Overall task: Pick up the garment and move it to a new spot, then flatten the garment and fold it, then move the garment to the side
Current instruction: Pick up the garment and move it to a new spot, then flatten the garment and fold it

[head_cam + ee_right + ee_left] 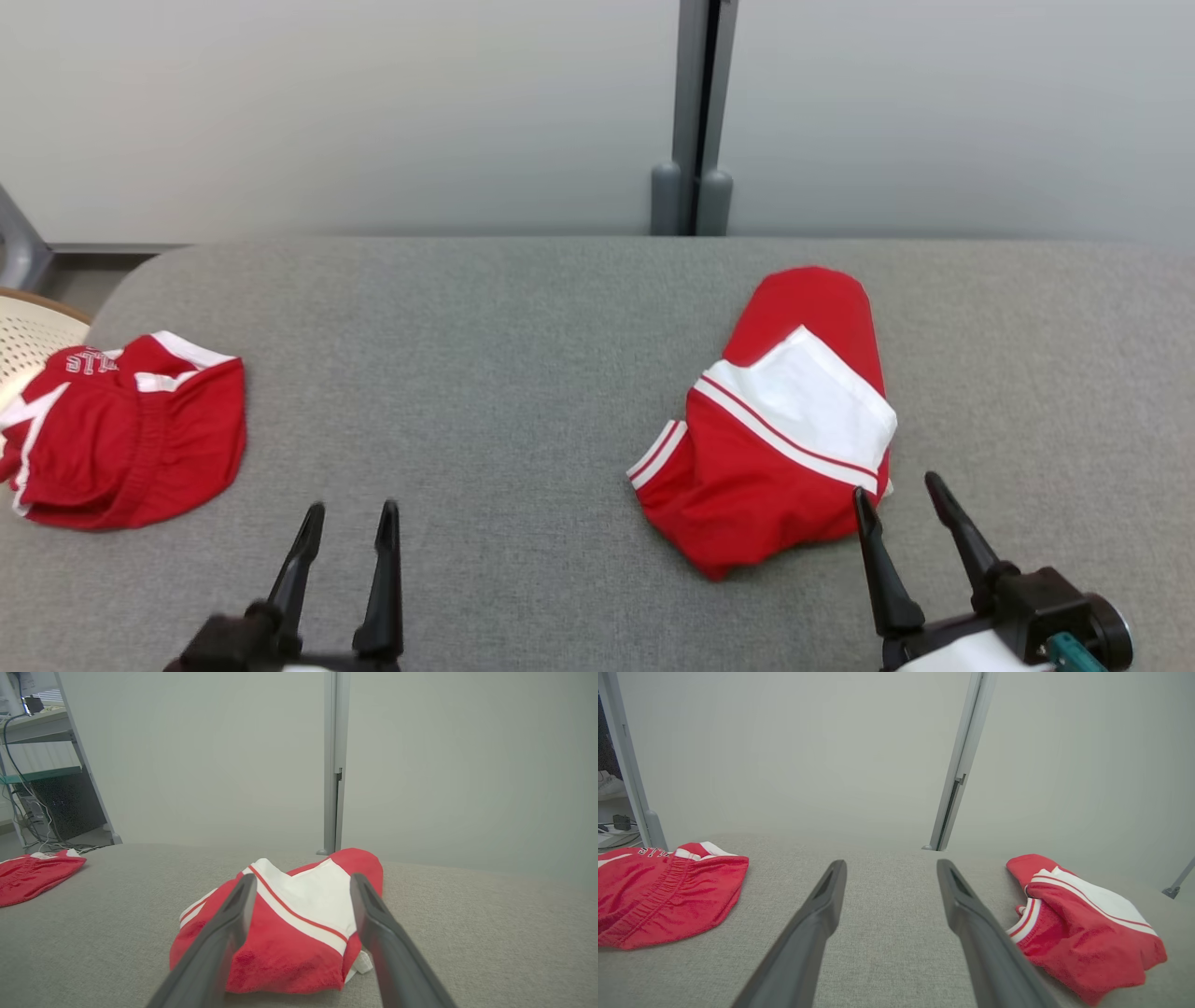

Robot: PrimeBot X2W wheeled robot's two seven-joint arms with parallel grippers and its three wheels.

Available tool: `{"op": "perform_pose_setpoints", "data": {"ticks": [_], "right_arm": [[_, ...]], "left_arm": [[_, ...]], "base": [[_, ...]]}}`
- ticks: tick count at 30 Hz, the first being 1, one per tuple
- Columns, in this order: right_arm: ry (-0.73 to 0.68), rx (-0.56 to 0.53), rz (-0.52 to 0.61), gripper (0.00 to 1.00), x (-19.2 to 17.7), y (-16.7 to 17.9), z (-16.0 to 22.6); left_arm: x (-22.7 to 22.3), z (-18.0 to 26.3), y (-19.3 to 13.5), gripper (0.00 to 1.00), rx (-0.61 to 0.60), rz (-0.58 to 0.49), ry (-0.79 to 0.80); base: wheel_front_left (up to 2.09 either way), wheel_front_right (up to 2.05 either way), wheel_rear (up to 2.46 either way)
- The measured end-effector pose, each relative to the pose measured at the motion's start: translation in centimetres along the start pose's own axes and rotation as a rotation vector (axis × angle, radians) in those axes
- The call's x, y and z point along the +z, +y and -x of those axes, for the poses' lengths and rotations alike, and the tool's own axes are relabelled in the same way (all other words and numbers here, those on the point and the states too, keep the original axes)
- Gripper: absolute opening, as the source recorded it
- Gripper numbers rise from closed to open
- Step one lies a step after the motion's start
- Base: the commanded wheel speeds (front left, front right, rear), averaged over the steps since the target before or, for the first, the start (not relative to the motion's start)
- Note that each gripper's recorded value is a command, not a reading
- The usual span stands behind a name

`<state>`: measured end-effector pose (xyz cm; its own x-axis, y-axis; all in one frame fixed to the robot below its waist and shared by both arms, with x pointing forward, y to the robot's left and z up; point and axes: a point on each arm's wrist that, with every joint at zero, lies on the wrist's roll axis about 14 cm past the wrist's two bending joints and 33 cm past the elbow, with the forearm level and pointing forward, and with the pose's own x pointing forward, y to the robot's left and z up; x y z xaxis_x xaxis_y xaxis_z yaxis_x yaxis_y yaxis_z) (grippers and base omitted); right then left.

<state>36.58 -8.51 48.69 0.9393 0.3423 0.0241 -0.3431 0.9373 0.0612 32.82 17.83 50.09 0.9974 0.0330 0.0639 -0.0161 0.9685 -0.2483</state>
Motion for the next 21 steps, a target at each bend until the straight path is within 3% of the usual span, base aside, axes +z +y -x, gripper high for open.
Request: {"op": "perform_pose_setpoints", "data": {"ticks": [7,21], "right_arm": [[0.005,0.038,-0.001,1.0,-0.1,1.8,1.7],[0.01,0.006,-0.023,1.0,-0.4,1.1,2.7]], "left_arm": [[-1.5,4.3,2.3,1.0,0.065,-0.068,0.049],[-2.1,4.1,1.4,1.0,0.031,-0.078,0.062]], "base": [[0.0,0.0,0.0],[0.0,0.0,0.0]]}}
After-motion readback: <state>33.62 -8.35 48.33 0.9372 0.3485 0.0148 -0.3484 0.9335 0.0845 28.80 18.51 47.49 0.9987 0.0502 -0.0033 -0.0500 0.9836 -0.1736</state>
